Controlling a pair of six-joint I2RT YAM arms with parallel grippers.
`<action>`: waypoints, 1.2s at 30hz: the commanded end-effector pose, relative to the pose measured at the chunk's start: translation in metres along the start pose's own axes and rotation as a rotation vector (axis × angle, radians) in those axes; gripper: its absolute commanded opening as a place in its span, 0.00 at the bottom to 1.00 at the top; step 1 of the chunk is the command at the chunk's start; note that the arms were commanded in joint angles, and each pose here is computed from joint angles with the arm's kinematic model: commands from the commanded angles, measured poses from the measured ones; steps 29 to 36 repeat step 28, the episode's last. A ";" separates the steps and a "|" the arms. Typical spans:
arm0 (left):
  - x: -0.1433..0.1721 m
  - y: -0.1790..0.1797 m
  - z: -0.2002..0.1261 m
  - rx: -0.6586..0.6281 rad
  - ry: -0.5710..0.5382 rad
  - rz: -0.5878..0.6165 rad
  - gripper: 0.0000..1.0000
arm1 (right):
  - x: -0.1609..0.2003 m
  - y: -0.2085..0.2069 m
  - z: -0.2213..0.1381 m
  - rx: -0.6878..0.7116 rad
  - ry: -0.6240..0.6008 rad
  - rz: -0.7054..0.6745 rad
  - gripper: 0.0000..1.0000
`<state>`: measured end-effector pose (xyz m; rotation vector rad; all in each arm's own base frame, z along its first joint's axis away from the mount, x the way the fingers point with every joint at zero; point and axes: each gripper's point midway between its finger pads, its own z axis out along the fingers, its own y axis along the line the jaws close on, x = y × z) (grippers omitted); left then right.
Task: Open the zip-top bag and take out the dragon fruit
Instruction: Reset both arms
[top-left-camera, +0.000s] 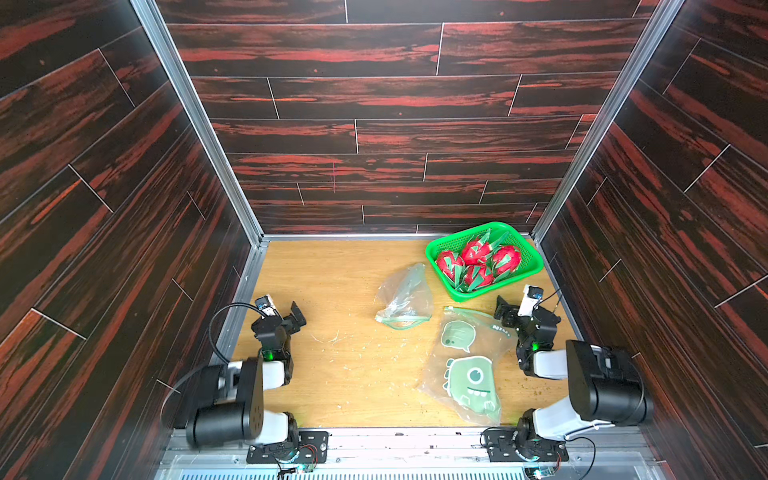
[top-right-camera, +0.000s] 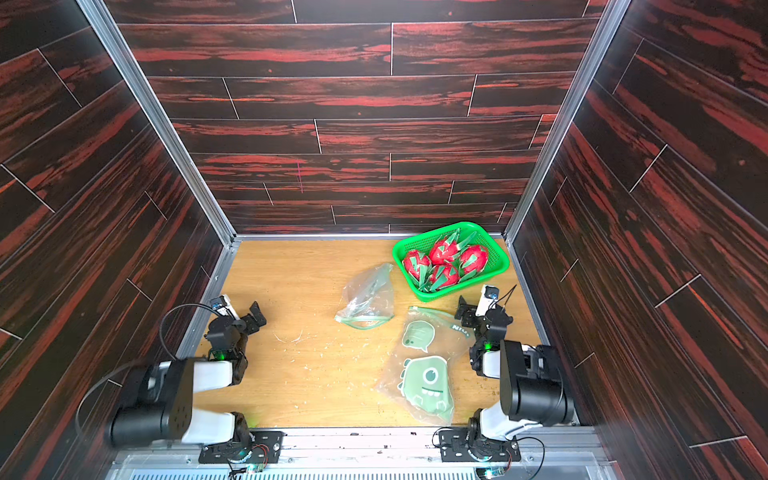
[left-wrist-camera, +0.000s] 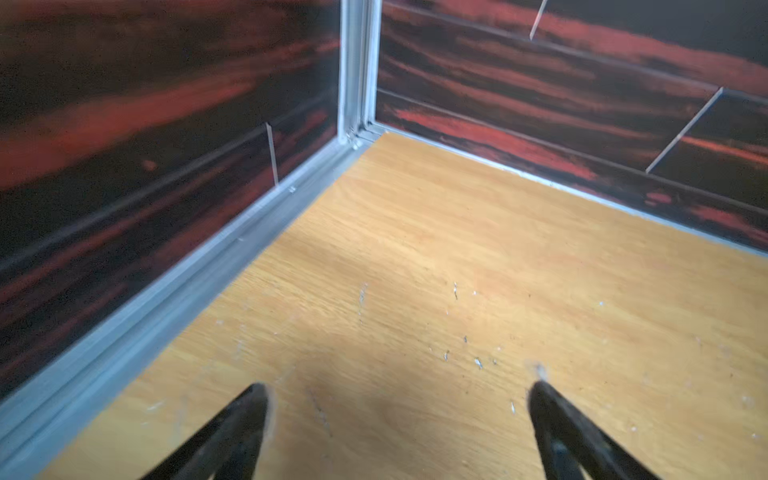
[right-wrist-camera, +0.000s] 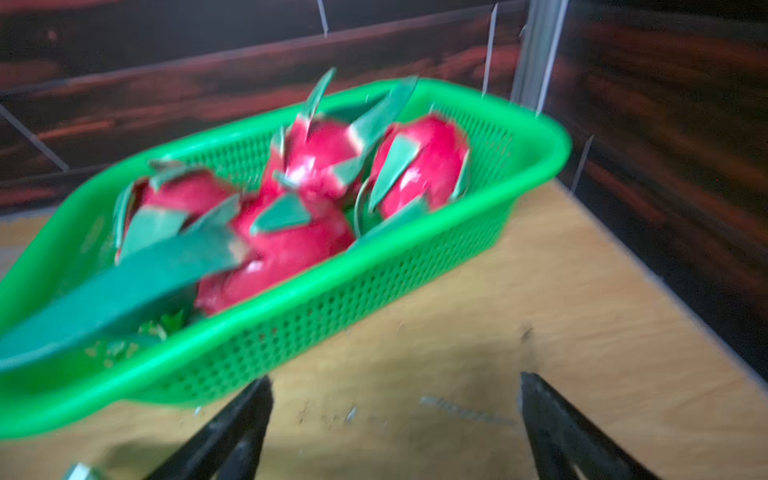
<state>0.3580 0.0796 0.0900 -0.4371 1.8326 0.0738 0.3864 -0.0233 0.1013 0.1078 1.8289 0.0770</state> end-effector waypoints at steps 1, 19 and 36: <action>-0.015 -0.011 0.007 0.062 -0.075 -0.006 1.00 | -0.012 0.007 0.001 -0.040 -0.046 -0.021 0.96; -0.001 -0.048 0.027 0.112 0.090 0.163 1.00 | -0.014 0.007 0.001 -0.043 -0.058 -0.020 0.96; -0.001 -0.047 0.026 0.111 0.085 0.164 1.00 | -0.014 0.007 0.001 -0.041 -0.058 -0.020 0.96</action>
